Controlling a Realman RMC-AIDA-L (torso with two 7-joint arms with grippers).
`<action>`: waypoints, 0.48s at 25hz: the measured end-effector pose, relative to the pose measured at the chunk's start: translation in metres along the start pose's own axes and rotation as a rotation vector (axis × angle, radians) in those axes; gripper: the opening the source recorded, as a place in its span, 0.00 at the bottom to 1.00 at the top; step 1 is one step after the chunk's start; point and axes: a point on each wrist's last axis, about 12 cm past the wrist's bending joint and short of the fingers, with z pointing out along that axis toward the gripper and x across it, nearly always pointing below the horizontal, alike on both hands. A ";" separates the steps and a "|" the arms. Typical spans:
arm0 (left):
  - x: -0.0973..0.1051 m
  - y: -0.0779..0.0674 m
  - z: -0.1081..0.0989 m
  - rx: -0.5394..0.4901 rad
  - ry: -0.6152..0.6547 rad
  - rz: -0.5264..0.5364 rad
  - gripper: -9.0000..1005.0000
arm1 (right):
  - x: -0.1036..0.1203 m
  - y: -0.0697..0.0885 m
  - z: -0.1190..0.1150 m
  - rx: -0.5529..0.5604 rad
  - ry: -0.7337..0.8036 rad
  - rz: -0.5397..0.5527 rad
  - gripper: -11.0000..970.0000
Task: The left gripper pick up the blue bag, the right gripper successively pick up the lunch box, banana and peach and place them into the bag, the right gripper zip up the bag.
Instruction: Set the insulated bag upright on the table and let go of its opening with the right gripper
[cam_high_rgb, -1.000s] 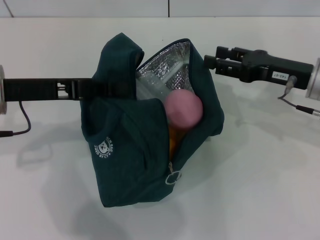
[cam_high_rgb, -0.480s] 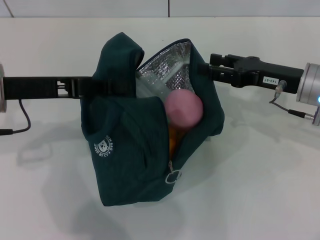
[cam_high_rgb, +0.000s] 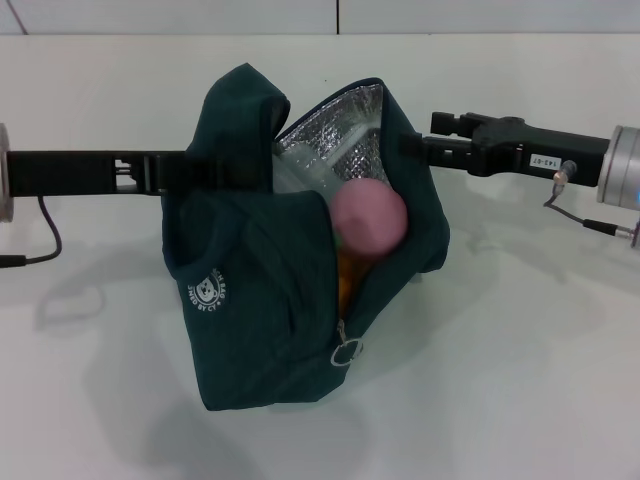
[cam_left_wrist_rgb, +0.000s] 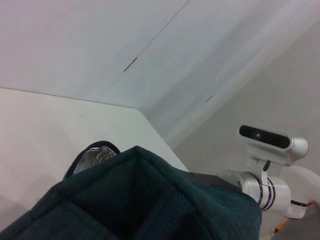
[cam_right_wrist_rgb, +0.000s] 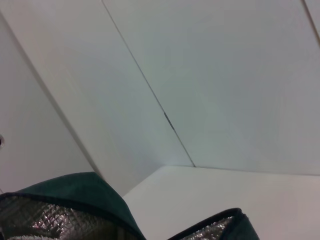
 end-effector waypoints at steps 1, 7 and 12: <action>0.000 0.000 0.000 0.000 0.000 0.000 0.05 | -0.001 0.000 0.000 -0.002 0.003 0.003 0.82; -0.001 0.000 0.000 0.000 -0.002 0.004 0.05 | -0.002 0.001 0.003 -0.010 0.012 0.014 0.88; -0.001 -0.001 0.000 0.000 -0.002 0.006 0.05 | 0.001 0.003 0.006 -0.013 0.030 0.033 0.91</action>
